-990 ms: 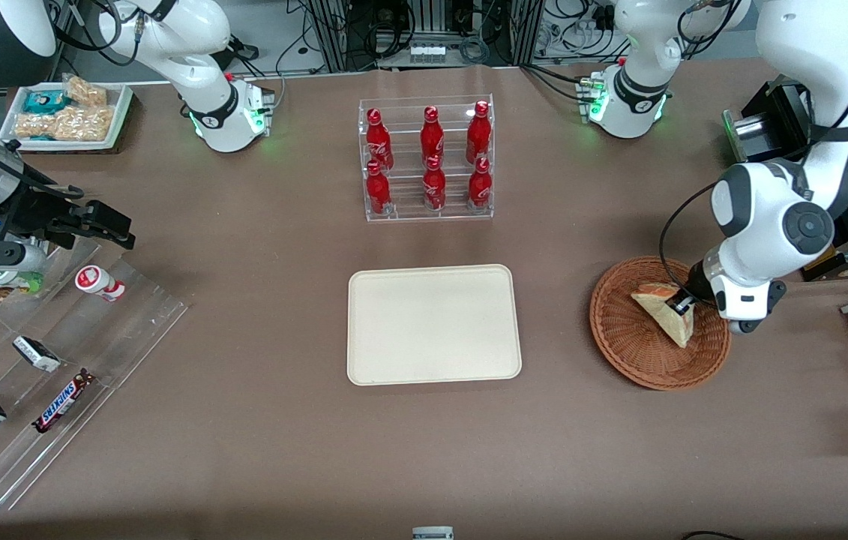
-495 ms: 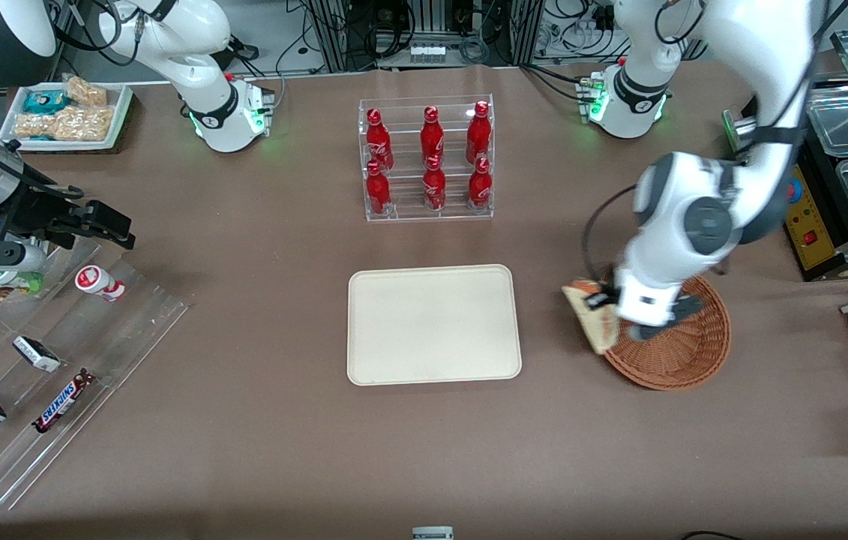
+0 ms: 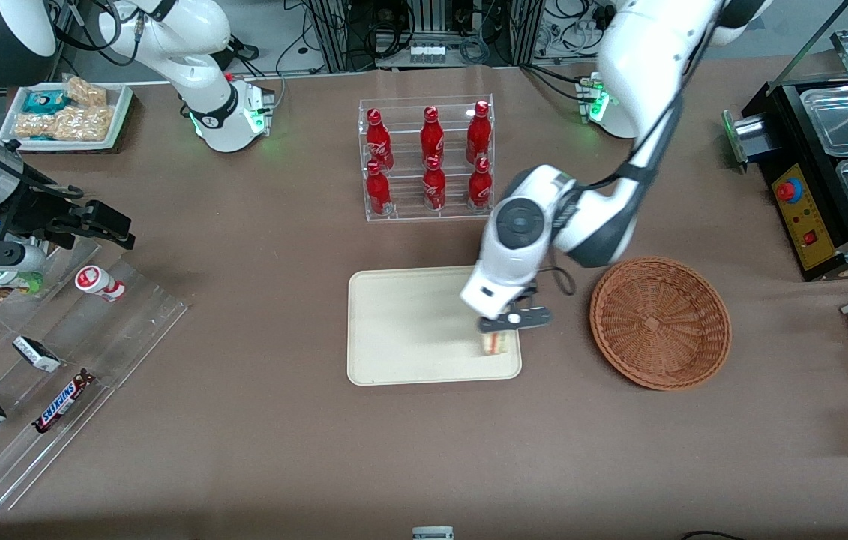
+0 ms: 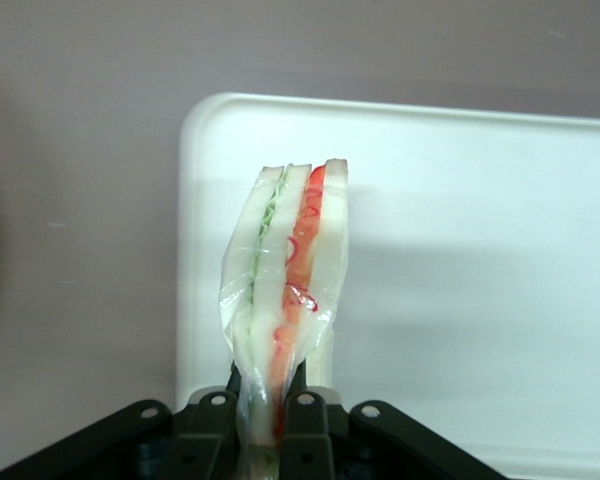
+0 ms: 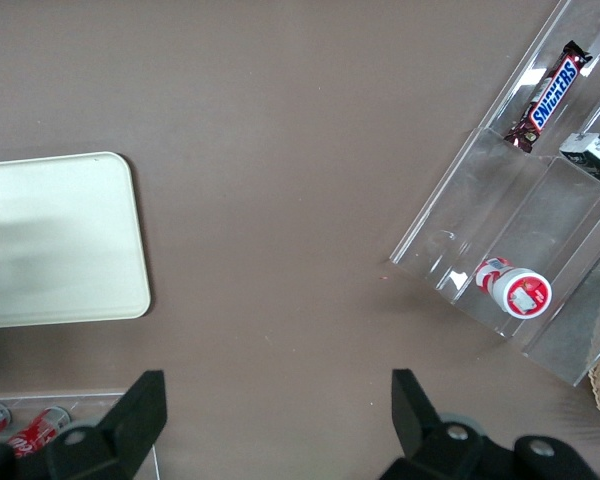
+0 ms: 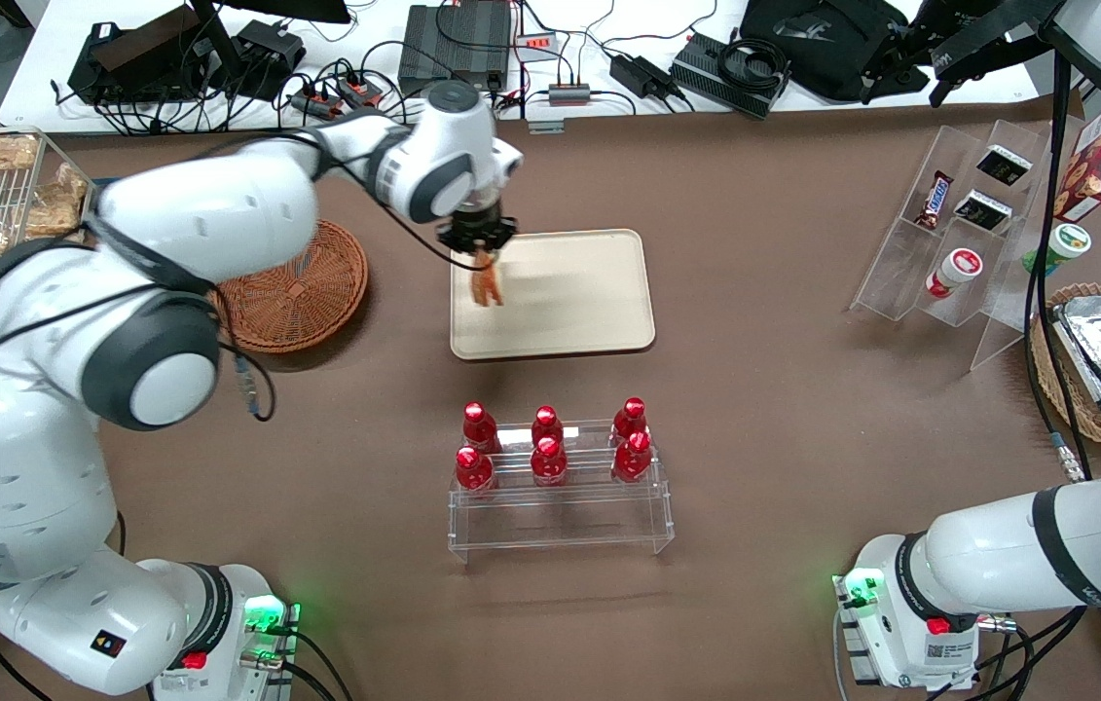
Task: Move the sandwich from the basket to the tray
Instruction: 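Lift the sandwich and carry it toward the cream tray, then lower the sandwich onto the tray and open the left gripper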
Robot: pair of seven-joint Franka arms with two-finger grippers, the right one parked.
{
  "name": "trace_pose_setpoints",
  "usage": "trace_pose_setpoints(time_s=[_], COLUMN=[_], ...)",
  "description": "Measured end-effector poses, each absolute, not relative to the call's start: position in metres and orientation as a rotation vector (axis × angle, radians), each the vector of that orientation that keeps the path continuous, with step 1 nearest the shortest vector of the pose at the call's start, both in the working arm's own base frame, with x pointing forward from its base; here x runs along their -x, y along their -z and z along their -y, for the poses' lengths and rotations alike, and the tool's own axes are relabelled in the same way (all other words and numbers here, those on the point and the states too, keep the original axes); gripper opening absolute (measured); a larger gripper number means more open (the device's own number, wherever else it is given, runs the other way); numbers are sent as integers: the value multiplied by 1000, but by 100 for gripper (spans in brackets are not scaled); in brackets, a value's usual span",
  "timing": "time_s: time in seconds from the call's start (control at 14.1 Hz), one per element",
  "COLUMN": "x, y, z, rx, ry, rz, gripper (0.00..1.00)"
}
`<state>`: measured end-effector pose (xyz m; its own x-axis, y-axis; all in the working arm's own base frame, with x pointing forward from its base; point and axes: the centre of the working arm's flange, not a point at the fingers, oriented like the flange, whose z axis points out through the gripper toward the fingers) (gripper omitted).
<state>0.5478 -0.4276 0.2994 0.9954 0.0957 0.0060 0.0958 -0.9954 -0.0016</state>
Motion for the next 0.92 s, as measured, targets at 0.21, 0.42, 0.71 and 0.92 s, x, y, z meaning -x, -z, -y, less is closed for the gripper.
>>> trace_pose_setpoints(time_s=[0.21,0.42,0.71,0.92], x=[-530,-514,-515,-518], y=[-283,-261,-243,-247], z=[482,513,517,519], rx=[3127,3104,3115,3126], ry=[60,80,98,114], rz=[100,111,127,131], gripper=[15,15,19,31])
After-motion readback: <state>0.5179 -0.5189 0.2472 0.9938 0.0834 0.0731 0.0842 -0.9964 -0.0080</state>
